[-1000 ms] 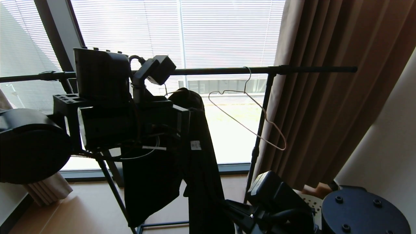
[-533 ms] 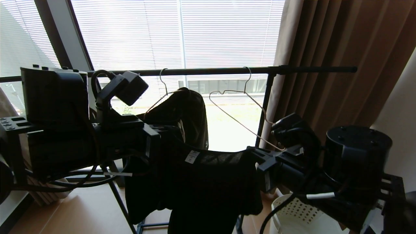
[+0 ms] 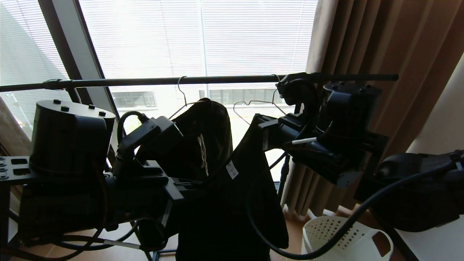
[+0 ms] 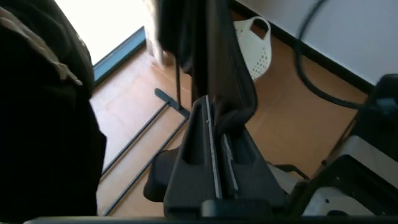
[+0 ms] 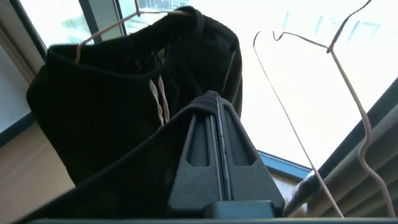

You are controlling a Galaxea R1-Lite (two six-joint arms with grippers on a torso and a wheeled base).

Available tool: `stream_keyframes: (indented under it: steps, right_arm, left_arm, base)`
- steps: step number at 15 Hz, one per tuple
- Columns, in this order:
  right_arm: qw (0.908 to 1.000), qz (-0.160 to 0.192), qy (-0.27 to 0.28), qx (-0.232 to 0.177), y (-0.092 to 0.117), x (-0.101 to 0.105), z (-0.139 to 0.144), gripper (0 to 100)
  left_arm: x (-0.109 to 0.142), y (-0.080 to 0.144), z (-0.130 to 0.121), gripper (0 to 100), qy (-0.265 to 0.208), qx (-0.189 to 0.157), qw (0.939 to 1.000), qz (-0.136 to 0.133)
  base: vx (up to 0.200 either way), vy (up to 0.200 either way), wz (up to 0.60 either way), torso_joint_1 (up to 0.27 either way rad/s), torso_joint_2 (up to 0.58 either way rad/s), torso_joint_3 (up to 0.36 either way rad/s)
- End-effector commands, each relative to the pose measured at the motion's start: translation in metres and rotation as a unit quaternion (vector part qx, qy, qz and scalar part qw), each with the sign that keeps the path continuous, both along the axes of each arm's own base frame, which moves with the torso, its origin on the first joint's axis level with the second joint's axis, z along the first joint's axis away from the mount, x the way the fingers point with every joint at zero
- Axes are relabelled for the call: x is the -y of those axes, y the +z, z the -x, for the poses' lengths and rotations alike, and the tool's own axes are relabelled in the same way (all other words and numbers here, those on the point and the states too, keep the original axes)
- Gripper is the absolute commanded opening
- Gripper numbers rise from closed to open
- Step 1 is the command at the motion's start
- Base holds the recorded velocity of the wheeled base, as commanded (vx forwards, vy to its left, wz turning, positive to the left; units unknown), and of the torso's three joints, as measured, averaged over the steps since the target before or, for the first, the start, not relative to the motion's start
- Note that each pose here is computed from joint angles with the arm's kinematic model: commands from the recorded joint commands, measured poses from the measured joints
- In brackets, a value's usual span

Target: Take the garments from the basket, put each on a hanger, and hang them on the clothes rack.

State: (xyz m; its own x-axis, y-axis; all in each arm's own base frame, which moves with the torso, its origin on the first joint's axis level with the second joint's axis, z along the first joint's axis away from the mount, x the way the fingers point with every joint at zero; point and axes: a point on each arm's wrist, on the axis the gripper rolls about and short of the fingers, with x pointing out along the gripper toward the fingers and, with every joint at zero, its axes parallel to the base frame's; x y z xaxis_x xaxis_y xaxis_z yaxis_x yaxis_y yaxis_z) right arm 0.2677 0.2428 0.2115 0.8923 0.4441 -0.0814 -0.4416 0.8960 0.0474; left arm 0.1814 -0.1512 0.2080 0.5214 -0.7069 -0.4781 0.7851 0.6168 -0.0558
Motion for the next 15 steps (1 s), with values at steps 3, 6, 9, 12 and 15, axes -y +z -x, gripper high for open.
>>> stream_keyframes:
  steps: [3,6,9,12,15]
  right_arm:
    - [0.9996,-0.011,0.023,0.008,-0.001,-0.032,-0.008,0]
    - [0.9989,-0.012,0.044,0.007,-0.004,-0.049,-0.002,0]
    - [0.9983,-0.028,0.051,0.004,-0.001,-0.054,0.003,0]
    - [0.9983,-0.033,0.049,0.002,0.001,-0.050,0.004,0]
    - [0.9990,-0.034,0.030,0.001,0.006,-0.027,0.007,0]
  left_arm:
    - [0.032,-0.004,0.006,0,-0.043,-0.034,0.9985,0.009]
    - [0.047,-0.005,0.004,0,-0.056,-0.043,0.9975,0.011]
    - [0.049,-0.005,0.005,0,-0.053,-0.055,0.9969,0.019]
    - [0.043,-0.004,0.007,0,-0.046,-0.054,0.9973,0.021]
    - [0.016,0.003,0.008,0,-0.011,-0.042,0.9985,0.033]
  base:
    - [0.000,0.000,0.00,0.000,0.00,0.000]
    - [0.000,0.000,0.00,0.000,0.00,0.000]
    - [0.000,0.000,0.00,0.000,0.00,0.000]
    - [0.000,0.000,0.00,0.000,0.00,0.000]
    - [0.000,0.000,0.00,0.000,0.00,0.000]
